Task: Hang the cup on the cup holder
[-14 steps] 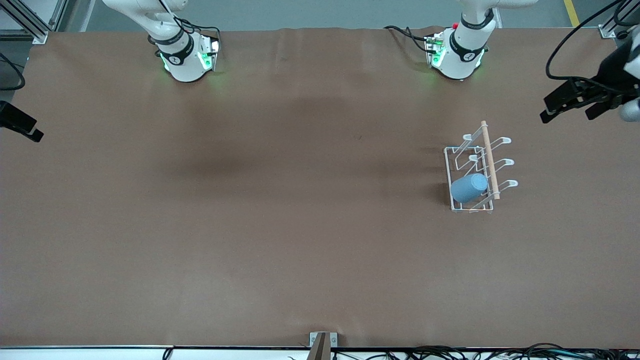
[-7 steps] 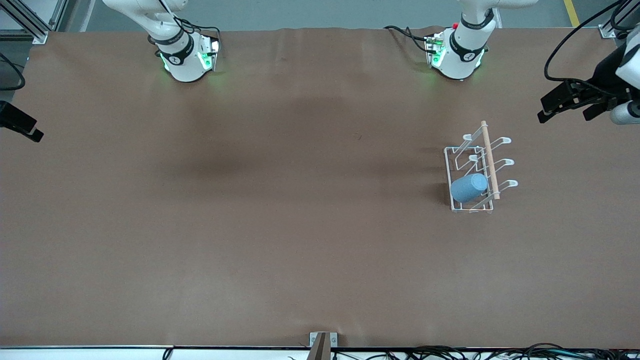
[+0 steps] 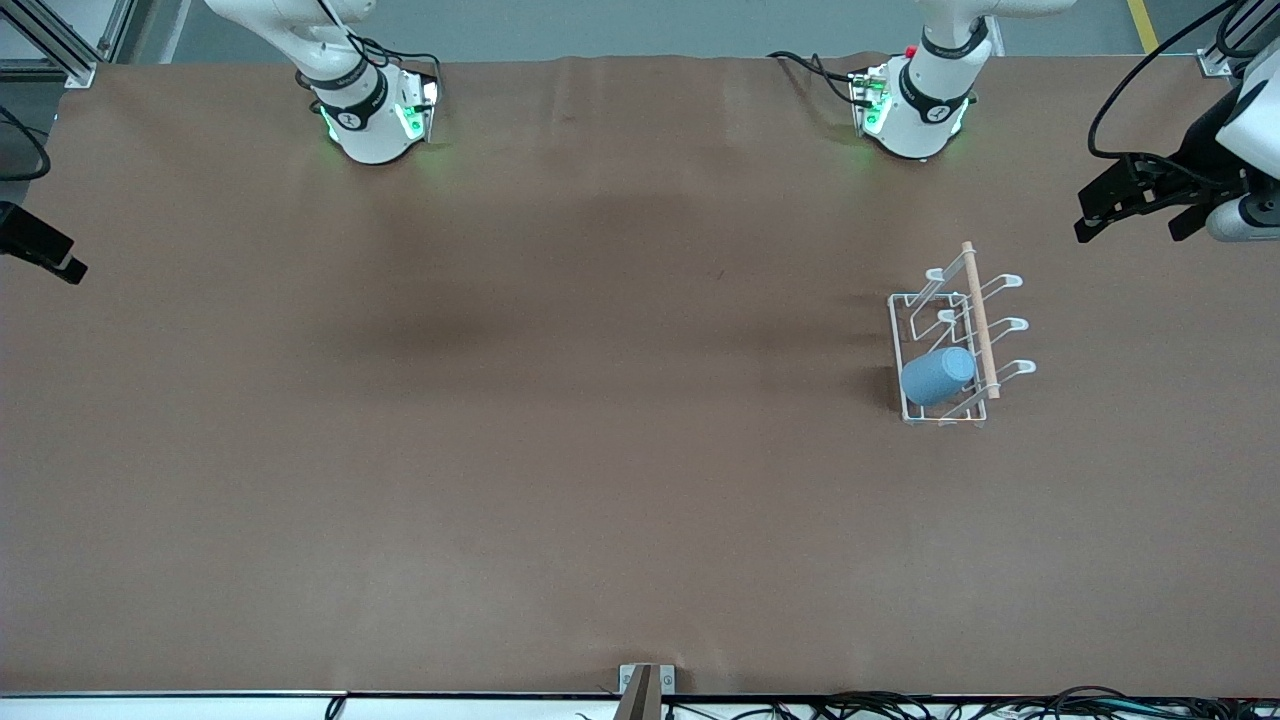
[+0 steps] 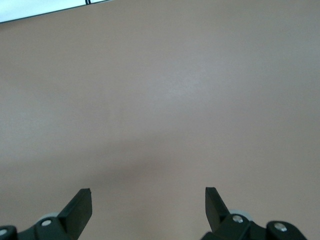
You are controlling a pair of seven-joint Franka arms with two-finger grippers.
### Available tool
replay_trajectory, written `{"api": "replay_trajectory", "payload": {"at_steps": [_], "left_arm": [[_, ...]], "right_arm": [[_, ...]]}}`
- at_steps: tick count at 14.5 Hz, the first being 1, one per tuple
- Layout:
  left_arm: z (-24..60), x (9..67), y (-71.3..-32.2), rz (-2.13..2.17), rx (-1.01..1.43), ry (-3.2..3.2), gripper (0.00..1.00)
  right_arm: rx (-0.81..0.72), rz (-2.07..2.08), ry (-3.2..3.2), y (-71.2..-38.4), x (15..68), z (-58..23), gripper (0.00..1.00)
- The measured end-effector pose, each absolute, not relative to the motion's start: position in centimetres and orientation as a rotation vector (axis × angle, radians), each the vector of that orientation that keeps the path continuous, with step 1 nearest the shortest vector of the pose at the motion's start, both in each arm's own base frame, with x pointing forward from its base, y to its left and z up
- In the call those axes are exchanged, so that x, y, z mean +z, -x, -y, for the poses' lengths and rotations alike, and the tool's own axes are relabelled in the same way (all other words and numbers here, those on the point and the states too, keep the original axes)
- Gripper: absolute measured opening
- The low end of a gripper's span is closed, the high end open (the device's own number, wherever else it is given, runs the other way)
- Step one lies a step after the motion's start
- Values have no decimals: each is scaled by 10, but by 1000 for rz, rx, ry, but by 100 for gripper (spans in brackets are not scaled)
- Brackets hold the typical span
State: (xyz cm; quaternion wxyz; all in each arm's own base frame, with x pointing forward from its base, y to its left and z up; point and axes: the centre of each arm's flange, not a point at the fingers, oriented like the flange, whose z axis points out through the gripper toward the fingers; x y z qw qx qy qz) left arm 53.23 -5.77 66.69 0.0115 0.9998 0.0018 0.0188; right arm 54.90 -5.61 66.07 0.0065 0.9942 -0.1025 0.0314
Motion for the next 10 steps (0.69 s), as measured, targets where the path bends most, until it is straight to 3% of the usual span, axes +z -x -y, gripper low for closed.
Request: {"api": "replay_trajectory", "payload": {"at_steps": [10], "left_arm": [[57, 667, -535, 57, 88, -3116, 100]], "right_arm": [[98, 321, -3111, -549, 661, 56, 100]]}}
